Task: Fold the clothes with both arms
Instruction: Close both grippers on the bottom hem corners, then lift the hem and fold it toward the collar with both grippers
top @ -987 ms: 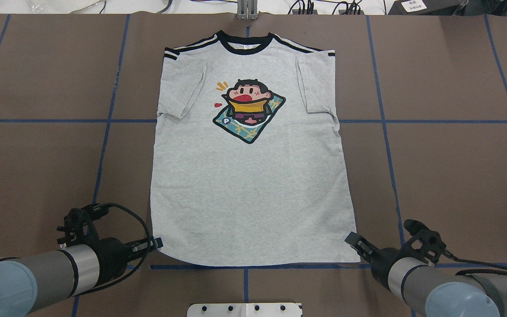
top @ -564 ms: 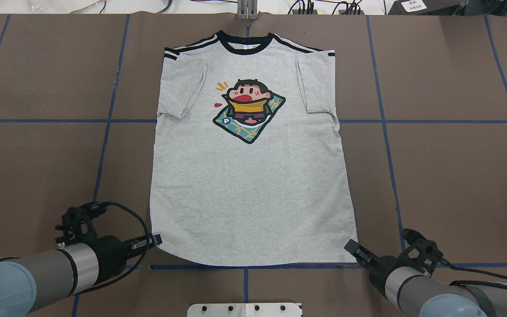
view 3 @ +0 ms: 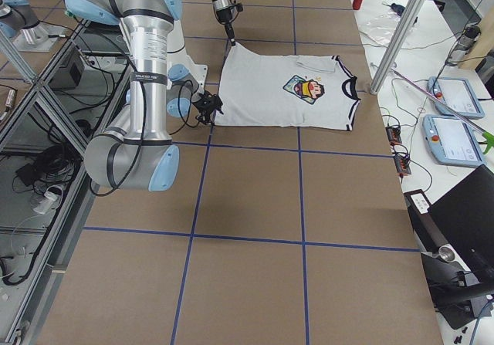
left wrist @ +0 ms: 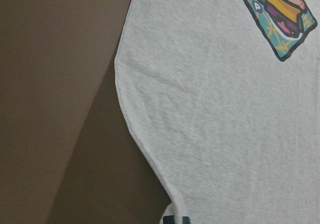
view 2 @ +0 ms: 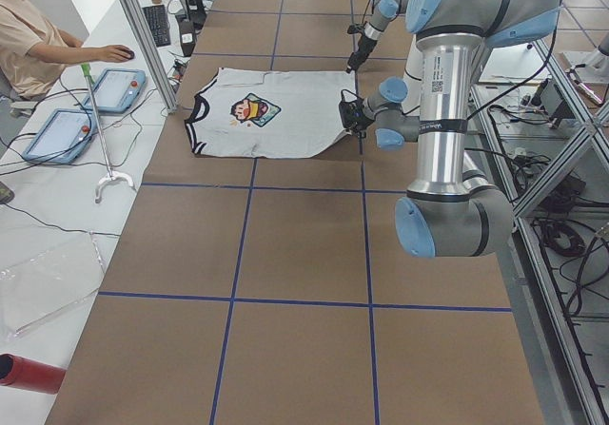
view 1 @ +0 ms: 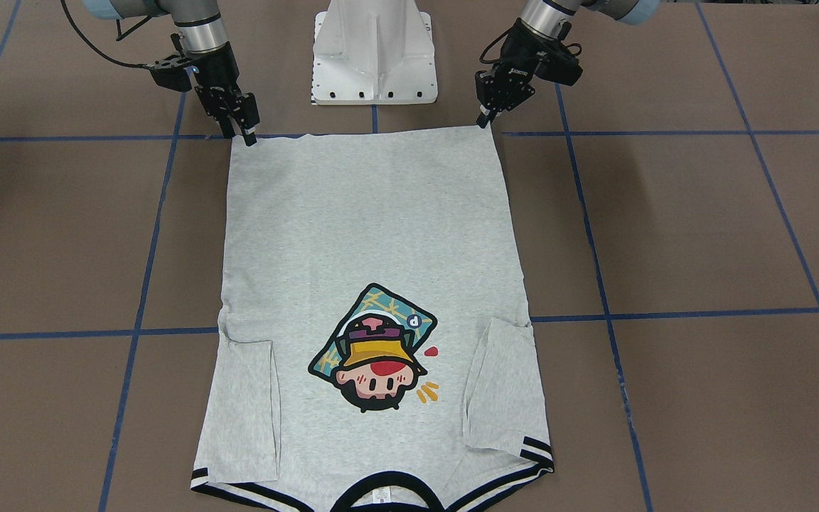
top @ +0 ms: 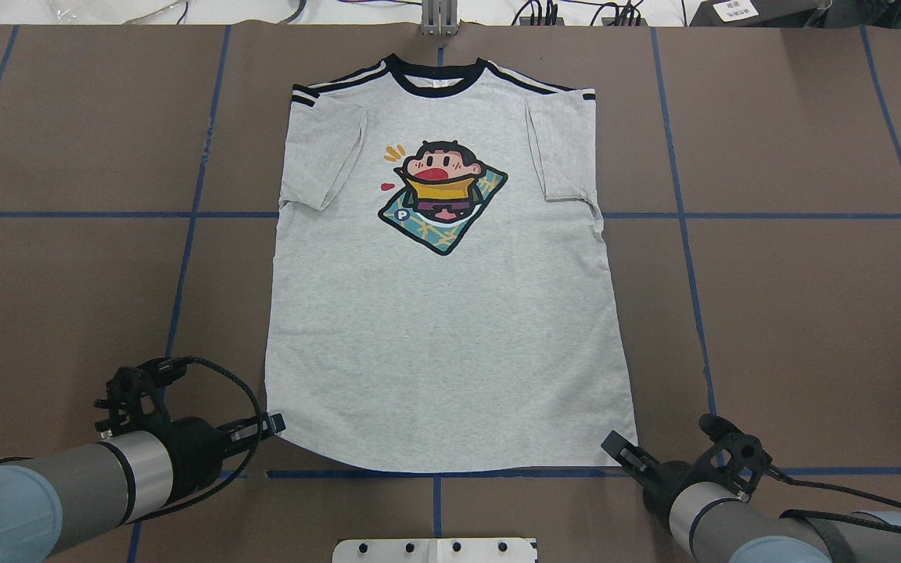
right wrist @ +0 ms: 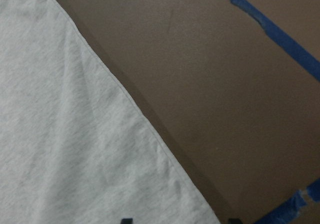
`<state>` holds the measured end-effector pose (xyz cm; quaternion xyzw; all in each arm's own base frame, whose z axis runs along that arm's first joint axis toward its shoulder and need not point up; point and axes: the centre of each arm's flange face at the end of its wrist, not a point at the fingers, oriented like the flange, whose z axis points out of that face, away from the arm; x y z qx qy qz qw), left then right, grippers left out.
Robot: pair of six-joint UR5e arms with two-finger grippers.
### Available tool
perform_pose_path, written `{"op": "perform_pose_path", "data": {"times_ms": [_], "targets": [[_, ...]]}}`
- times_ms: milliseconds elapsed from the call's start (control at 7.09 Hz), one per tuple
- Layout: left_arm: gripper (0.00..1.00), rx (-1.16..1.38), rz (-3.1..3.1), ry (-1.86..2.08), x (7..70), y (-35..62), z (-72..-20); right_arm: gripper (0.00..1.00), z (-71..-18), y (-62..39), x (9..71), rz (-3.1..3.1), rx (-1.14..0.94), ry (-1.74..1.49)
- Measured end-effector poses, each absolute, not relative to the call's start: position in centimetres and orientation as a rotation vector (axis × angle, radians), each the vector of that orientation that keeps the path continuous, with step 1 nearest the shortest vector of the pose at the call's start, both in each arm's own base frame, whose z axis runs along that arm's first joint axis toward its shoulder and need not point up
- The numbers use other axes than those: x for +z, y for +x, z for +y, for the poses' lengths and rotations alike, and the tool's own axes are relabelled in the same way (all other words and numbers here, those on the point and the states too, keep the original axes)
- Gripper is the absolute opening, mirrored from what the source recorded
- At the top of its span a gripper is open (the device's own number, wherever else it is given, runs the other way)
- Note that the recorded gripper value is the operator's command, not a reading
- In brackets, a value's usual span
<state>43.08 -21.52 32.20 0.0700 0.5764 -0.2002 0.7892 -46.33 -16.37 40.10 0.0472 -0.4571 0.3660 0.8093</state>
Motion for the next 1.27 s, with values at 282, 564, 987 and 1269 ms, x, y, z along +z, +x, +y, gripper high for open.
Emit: {"op": "perform_pose_path", "data": {"times_ms": [282,564,987,1269], "targets": [[0.00,-0.433,1.240,0.150,32.3,43.1,-21.5,0.00,-16.4,-46.7,39.9,-0.981,0.784,0.104],[0.00,-0.433,1.238,0.150,32.4,43.1,-21.5,0.00,-16.6,-46.6,39.9,-0.983,0.788,0.106],[0.00,-0.431,1.241,0.148,32.2,42.9,-21.5,0.00,-16.9,-45.8,38.7,-0.979,0.793,0.119],[0.00,-0.399,1.244,0.121,30.7,40.2,-20.8,0.00,-16.8,-42.1,33.2,-0.955,0.783,0.119]]}}
